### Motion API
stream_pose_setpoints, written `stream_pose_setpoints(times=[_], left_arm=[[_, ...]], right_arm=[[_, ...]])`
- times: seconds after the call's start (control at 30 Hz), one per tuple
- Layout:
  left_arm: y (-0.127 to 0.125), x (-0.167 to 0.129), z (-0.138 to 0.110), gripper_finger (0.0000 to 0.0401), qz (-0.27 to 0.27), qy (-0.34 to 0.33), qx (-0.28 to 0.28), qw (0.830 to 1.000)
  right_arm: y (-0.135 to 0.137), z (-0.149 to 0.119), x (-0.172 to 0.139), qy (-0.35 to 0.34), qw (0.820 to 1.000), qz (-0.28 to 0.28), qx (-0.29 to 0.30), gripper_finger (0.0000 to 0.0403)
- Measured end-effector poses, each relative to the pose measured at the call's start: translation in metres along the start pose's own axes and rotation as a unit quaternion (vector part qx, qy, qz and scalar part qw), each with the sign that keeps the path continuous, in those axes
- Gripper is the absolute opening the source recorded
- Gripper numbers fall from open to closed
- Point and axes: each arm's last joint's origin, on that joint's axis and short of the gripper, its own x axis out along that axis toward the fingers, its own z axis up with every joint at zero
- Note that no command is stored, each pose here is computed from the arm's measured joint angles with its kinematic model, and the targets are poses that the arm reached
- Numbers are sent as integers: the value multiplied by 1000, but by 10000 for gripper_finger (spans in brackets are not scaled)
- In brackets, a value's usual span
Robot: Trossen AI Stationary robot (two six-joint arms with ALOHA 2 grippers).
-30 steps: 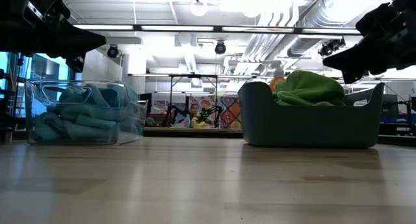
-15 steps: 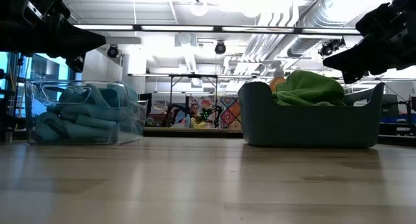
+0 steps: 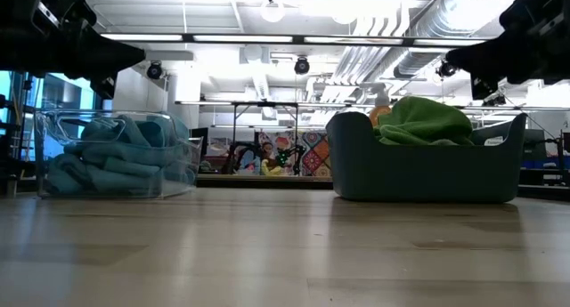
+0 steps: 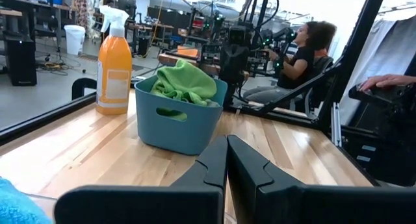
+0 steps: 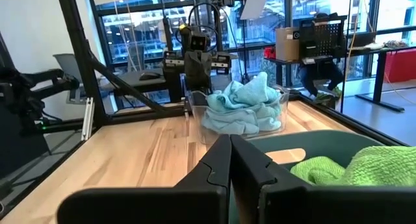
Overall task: Sort microfiber towel by color & place in baskets
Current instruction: Return to Home Position
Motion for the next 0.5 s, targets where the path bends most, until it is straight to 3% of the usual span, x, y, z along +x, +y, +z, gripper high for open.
stream_pose_setpoints(times=[0.5], left_arm=[[0, 0, 0, 0, 1, 3, 1, 1000]], right_arm=[[0, -4, 0, 20, 1000, 8, -10, 0]])
